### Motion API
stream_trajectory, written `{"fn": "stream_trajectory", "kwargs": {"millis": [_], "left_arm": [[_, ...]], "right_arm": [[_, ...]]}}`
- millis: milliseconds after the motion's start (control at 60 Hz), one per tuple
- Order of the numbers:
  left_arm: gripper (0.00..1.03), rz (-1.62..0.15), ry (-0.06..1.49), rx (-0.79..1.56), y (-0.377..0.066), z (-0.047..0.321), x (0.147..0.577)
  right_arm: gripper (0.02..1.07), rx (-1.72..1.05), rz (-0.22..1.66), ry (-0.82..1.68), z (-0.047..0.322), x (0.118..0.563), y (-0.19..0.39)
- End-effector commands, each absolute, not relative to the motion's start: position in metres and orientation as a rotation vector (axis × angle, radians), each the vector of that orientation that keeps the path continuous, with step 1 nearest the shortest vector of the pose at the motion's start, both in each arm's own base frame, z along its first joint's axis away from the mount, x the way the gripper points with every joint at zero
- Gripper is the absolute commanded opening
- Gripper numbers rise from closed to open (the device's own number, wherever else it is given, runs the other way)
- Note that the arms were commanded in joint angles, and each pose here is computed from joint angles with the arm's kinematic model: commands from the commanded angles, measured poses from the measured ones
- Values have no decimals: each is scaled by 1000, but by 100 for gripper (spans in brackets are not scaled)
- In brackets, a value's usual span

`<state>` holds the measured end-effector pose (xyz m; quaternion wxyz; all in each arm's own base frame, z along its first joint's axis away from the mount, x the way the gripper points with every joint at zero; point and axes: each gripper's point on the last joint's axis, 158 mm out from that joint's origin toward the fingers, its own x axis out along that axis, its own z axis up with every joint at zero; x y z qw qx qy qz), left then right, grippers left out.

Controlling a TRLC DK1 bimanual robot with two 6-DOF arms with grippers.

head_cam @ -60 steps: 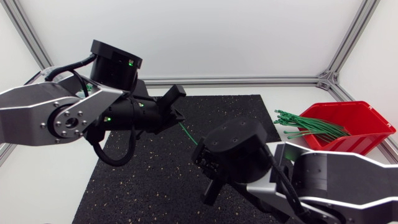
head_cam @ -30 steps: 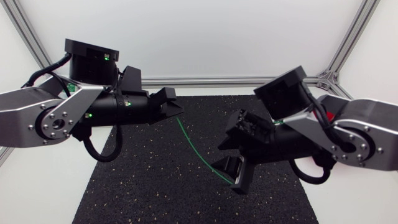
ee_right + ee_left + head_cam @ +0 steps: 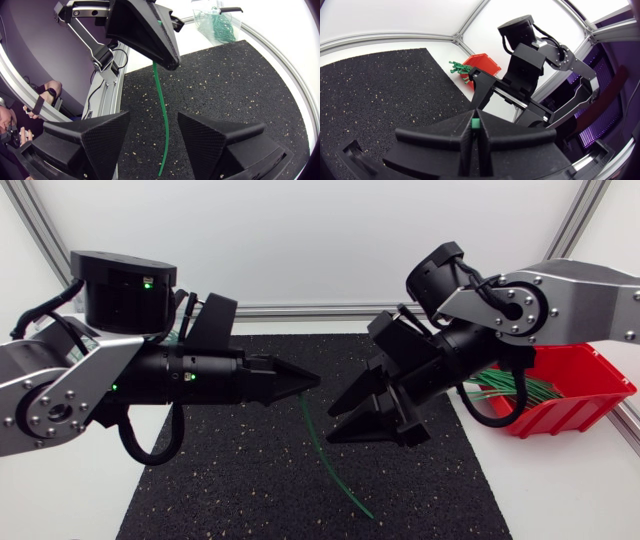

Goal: Take a green cable tie from the red box, thread the tail through the head to close it, then place it in the transparent bin on the left.

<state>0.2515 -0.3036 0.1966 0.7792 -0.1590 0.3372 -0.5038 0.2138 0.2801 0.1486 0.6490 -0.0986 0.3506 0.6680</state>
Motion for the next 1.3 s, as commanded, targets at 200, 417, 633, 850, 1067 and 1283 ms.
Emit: {"fn": "stream_trajectory", "kwargs": {"millis": [200, 417, 633, 850, 1067, 1283], "left_arm": [[4, -1226, 722, -333, -311, 209, 227], [4, -1265, 732, -341, -313, 213, 218], [4, -1279, 738, -346, -313, 214, 215], [4, -1281, 740, -345, -312, 214, 215], [12, -1258, 729, -345, -304, 213, 222], [99, -1247, 672, -305, -293, 215, 225]], "right_arm": [[73, -252, 1597, 763, 150, 208, 295], [59, -269, 1604, 712, 155, 211, 300], [41, -285, 1616, 672, 160, 207, 307], [8, -291, 1631, 661, 163, 201, 310], [8, -283, 1606, 665, 168, 198, 306], [8, -249, 1546, 717, 165, 209, 303]]}}
